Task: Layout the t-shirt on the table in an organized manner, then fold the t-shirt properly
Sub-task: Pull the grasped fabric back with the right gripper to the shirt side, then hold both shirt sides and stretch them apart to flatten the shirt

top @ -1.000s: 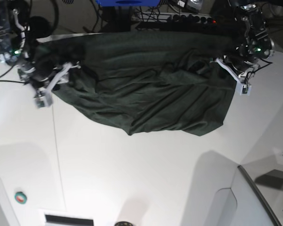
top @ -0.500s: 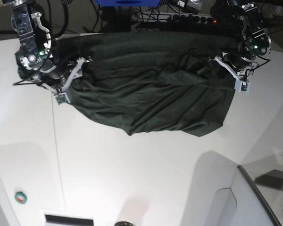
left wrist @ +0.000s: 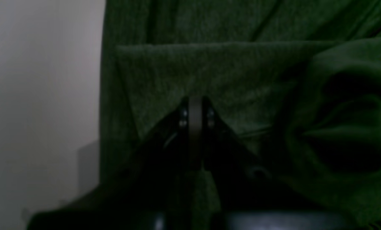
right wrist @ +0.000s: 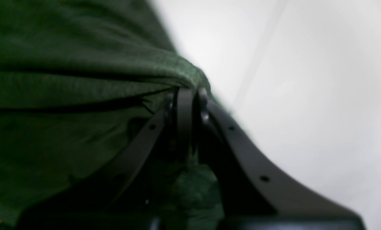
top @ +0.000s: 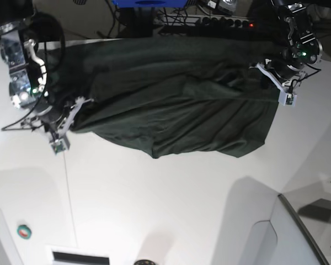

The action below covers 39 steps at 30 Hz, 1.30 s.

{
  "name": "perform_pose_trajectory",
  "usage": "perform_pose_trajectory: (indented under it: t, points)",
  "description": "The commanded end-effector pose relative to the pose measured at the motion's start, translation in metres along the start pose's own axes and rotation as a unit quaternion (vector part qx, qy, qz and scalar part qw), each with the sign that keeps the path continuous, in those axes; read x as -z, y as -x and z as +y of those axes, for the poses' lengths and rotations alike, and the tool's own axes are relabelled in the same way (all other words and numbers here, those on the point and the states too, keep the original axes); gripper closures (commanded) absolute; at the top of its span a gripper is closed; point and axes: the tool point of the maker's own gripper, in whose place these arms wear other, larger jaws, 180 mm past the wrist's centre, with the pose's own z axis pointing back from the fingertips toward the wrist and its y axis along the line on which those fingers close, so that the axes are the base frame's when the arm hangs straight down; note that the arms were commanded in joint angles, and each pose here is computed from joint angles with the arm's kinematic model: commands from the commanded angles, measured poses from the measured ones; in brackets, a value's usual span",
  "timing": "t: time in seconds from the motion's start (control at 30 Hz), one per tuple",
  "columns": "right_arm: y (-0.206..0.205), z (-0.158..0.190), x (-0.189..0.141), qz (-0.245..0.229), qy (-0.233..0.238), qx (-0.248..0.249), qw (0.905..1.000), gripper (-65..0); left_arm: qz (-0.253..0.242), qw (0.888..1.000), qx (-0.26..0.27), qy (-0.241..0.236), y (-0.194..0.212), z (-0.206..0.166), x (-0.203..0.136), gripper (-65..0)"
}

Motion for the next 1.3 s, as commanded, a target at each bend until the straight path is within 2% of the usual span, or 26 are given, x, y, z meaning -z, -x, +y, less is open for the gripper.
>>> perform_pose_trajectory:
  t: [0.0,0.13,0.37,0.47,0.57,0.67,0.7,0.73,0.9,1.0,1.07,1.17,1.2,1.27]
  points:
    - [-0.018,-0.015,0.0,-0.021,0.013,-0.008,0.9997,-1.1,0.018,1.0,0.012,-0.014,0.005,0.009,-0.003,0.0]
    - [-0.031,-0.048,0.016,-0.013,0.04,-0.007,0.9991,-1.1,0.018,1.0,0.012,-0.014,0.005,0.009,-0.003,0.0]
    - [-0.06,-0.092,0.039,-0.041,0.074,0.009,0.9964,-1.7,0.016,1.0,0.013,-0.015,0.004,0.009,-0.004,0.0]
    - [-0.062,-0.099,0.052,-0.036,0.076,0.0,0.9964,-2.1,0.017,1.0,0.017,-0.019,0.003,0.013,-0.005,0.0]
    - [-0.058,-0.101,0.067,-0.032,0.076,-0.012,0.9965,-11.1,0.021,0.999,0.018,-0.021,0.004,0.017,-0.006,0.0]
    - [-0.055,-0.106,0.07,-0.016,0.079,-0.027,0.9963,-26.9,0.018,0.999,0.021,-0.022,0.002,0.017,-0.007,0.0]
    - [-0.055,-0.105,0.069,-0.009,0.079,-0.029,0.9964,-30.3,0.016,0.999,0.022,-0.023,0.0,0.017,-0.007,0.0]
    - [-0.056,-0.108,0.067,-0.008,0.082,-0.027,0.9963,-30.8,0.015,0.999,0.022,-0.023,-0.001,0.017,-0.007,0.0]
    - [-0.066,-0.12,0.033,-0.041,0.099,-0.009,0.9942,-29.7,-0.003,0.999,0.032,-0.028,-0.015,0.018,-0.012,0.0]
    - [-0.055,-0.109,0.006,-0.055,0.098,0.005,0.9937,-28.2,-0.016,0.999,0.038,-0.03,-0.025,0.017,-0.016,0.0]
    - [-0.045,-0.085,-0.001,-0.058,0.079,0.003,0.9952,-21.5,-0.023,0.998,0.042,-0.032,-0.031,0.017,-0.018,0.0]
    - [-0.024,-0.069,0.008,-0.035,0.064,0.018,0.9972,-2.9,-0.021,0.998,0.047,-0.035,-0.035,0.016,-0.021,0.0]
    - [-0.014,-0.068,0.014,-0.021,0.061,0.024,0.9976,0.0,-0.015,0.998,0.048,-0.036,-0.033,0.016,-0.021,0.0]
    - [-0.008,-0.068,0.023,-0.009,0.06,0.035,0.9975,-1.7,-0.008,0.998,0.049,-0.034,-0.032,0.015,-0.02,0.0]
